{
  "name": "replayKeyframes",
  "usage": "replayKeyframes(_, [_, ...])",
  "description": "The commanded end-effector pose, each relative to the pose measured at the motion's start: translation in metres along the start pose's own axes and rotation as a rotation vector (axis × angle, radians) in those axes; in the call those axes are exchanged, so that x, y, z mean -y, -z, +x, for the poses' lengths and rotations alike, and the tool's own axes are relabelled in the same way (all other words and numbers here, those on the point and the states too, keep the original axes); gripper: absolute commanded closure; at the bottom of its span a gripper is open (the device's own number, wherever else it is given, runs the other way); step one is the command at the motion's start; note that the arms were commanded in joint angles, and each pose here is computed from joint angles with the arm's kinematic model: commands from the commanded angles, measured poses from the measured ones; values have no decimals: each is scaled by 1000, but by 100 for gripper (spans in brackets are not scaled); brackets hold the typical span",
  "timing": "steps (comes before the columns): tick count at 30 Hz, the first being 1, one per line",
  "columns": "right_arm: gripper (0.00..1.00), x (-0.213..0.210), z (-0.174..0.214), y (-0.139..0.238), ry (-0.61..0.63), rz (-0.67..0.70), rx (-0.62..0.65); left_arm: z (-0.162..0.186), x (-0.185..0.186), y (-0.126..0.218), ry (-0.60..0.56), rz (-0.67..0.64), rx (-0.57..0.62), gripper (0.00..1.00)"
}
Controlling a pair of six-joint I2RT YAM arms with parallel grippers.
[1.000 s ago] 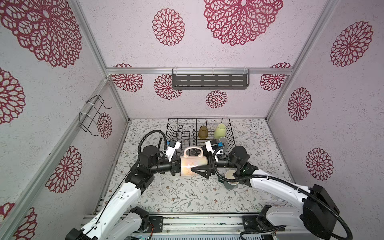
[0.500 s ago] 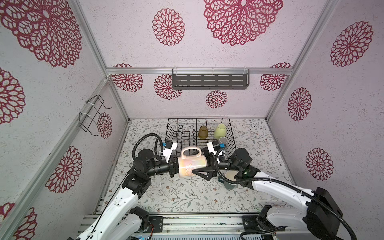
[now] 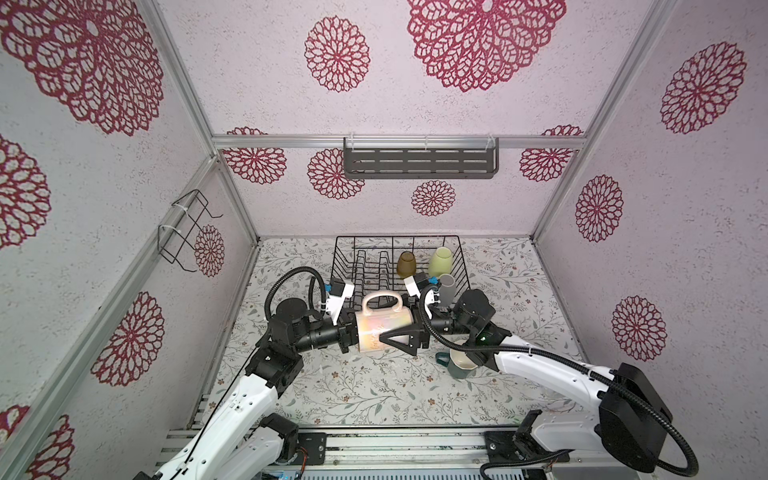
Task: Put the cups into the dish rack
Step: 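Grasp the pink mug body with the right gripper while the left holds it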
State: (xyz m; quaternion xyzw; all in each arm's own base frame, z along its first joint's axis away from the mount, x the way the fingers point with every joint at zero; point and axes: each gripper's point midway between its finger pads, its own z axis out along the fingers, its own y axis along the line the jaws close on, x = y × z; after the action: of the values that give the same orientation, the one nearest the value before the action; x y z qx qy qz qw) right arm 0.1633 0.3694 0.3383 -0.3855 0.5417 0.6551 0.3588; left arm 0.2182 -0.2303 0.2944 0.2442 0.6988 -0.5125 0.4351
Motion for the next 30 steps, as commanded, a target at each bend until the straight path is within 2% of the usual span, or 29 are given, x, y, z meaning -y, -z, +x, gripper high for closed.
replayKeyframes(1, [6,-24,-7,-5,-44,-109,-35,-29,13,5,-99,19,110,100])
replayKeyframes(8, [8,-30,-5,-4,-46,-138,-61,-33,11,4,-100,6,115,100])
replayKeyframes(12, [4,-33,-3,-2,-42,-150,-71,-34,9,5,-99,-7,127,100])
replayKeyframes(13, [1,-32,-4,-2,-46,-138,-66,-35,10,5,-100,-8,127,100])
replayKeyframes(30, [1,-9,-21,13,-113,26,41,-36,9,15,-119,-42,168,100])
